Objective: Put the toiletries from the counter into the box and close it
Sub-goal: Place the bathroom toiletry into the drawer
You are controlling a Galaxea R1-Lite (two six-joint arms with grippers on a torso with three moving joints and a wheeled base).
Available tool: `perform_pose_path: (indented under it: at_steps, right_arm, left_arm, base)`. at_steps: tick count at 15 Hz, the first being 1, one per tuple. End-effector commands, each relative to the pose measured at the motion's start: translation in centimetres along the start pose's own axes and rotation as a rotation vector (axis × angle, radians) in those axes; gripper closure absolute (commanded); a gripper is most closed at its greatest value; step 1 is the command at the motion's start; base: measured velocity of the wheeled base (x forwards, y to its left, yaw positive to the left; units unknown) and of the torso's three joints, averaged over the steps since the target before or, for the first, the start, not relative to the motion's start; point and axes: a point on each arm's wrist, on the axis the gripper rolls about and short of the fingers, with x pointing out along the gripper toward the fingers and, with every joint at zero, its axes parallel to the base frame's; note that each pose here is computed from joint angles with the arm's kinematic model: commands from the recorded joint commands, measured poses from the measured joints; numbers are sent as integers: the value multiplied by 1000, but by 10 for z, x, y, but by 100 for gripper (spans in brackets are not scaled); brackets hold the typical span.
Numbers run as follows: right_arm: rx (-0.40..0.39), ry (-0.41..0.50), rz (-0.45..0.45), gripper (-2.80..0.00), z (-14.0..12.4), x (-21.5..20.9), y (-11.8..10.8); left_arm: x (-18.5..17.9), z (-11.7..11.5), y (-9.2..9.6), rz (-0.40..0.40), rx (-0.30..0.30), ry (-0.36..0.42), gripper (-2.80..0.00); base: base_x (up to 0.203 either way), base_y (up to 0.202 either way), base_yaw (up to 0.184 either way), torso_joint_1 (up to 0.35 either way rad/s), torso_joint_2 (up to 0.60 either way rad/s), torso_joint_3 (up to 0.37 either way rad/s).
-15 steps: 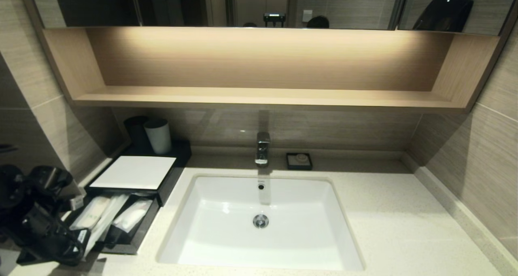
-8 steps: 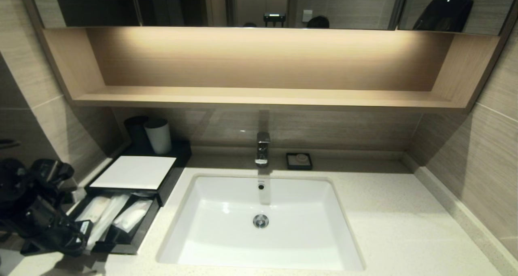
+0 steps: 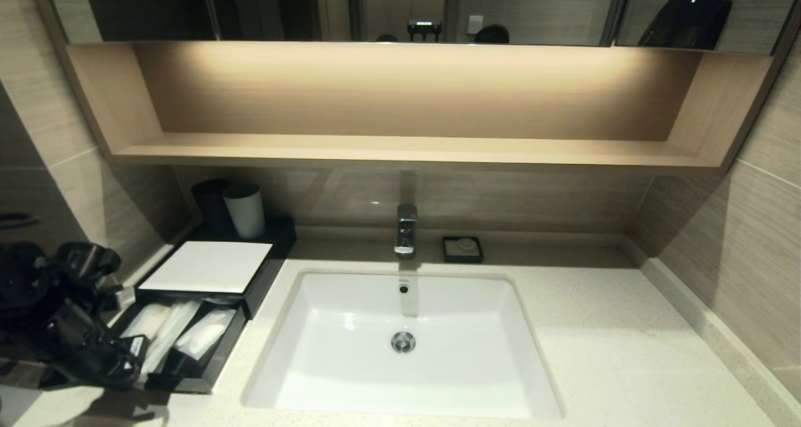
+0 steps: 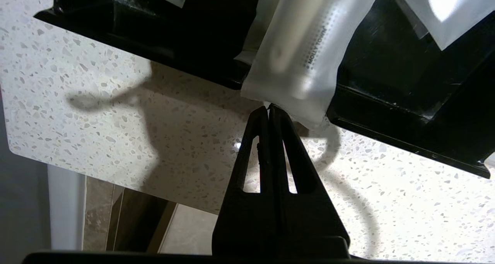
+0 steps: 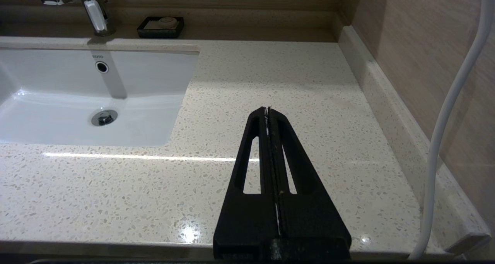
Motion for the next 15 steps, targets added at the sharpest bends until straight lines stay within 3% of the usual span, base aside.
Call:
perform_pose_path:
  at_steps: [1, 15]
  right_arm:
    - [-1, 0, 1, 0, 0, 0, 0]
    - [-1, 0, 2, 0, 0, 0, 0]
  left_arm:
    - [-2, 2, -2, -2, 5, -9, 0]
    - [1, 17, -4, -3, -6, -30, 0]
  base:
    - [0, 0, 0, 0, 0, 0]
    - [0, 0, 0, 0, 0, 0]
